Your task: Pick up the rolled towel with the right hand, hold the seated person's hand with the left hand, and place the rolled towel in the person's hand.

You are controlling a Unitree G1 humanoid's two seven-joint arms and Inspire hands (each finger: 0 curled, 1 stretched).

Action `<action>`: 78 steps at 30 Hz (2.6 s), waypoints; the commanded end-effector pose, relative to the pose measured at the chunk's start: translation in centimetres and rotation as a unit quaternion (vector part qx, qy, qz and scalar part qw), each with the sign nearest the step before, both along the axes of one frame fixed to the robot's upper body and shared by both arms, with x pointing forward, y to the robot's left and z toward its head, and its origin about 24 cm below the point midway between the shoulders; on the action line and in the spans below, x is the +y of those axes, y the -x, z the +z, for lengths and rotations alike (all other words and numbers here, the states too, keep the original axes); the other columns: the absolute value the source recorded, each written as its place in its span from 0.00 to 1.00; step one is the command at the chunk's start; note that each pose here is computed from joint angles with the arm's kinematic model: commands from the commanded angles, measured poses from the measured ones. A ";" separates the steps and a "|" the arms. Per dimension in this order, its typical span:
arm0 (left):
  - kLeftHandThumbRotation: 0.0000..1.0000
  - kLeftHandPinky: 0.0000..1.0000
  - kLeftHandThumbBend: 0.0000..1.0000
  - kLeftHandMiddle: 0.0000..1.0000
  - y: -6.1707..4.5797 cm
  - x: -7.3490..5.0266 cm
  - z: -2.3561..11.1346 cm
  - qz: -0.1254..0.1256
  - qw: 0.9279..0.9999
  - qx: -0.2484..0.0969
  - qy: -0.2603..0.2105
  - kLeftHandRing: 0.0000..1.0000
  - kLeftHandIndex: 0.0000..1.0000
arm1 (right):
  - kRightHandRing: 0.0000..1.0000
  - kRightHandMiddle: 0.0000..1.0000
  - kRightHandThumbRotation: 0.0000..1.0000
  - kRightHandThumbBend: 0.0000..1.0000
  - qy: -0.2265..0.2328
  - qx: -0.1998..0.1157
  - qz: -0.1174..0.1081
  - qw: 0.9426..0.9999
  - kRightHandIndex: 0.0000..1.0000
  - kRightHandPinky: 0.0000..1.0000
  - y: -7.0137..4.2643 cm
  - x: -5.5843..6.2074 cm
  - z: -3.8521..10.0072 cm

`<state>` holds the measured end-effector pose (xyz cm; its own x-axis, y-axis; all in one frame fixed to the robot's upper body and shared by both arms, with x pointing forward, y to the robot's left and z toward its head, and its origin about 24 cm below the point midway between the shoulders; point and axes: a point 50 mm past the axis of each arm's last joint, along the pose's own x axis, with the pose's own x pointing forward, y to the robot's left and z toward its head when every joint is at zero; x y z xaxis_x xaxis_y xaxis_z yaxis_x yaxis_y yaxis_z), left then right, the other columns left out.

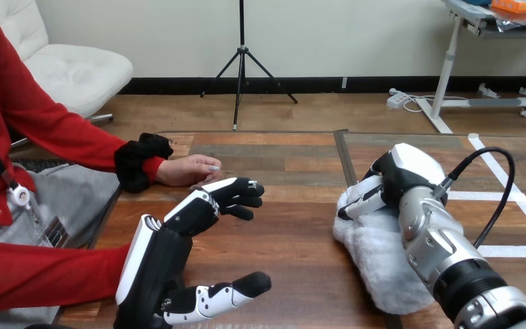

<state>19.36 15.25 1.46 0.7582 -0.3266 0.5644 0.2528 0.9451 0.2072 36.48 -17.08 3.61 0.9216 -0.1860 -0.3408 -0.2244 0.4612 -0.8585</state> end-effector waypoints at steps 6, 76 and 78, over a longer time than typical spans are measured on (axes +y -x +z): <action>0.44 0.62 0.79 0.74 -1.0 -0.2 1.2 0.012 0.999 -0.038 0.004 0.70 0.74 | 0.32 0.41 0.00 0.85 0.015 -0.114 0.029 0.993 0.44 0.22 -0.8 0.0 4.6; 0.51 0.66 0.80 0.76 -1.2 0.9 1.3 0.053 0.995 -0.024 -0.087 0.74 0.77 | 0.20 0.25 0.00 0.80 -0.163 -0.485 0.150 0.846 0.26 0.17 3.1 2.0 9.7; 0.51 0.66 0.80 0.76 -1.2 0.9 1.4 0.056 0.994 -0.024 -0.090 0.74 0.77 | 0.20 0.24 0.00 0.80 -0.171 -0.492 0.154 0.840 0.26 0.17 3.2 2.2 9.7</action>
<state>19.96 15.73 1.48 0.7967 -0.3470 0.4948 0.1798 0.9177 0.3541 32.95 -15.39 11.25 0.8481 0.0791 0.5239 0.3096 0.7284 -0.6112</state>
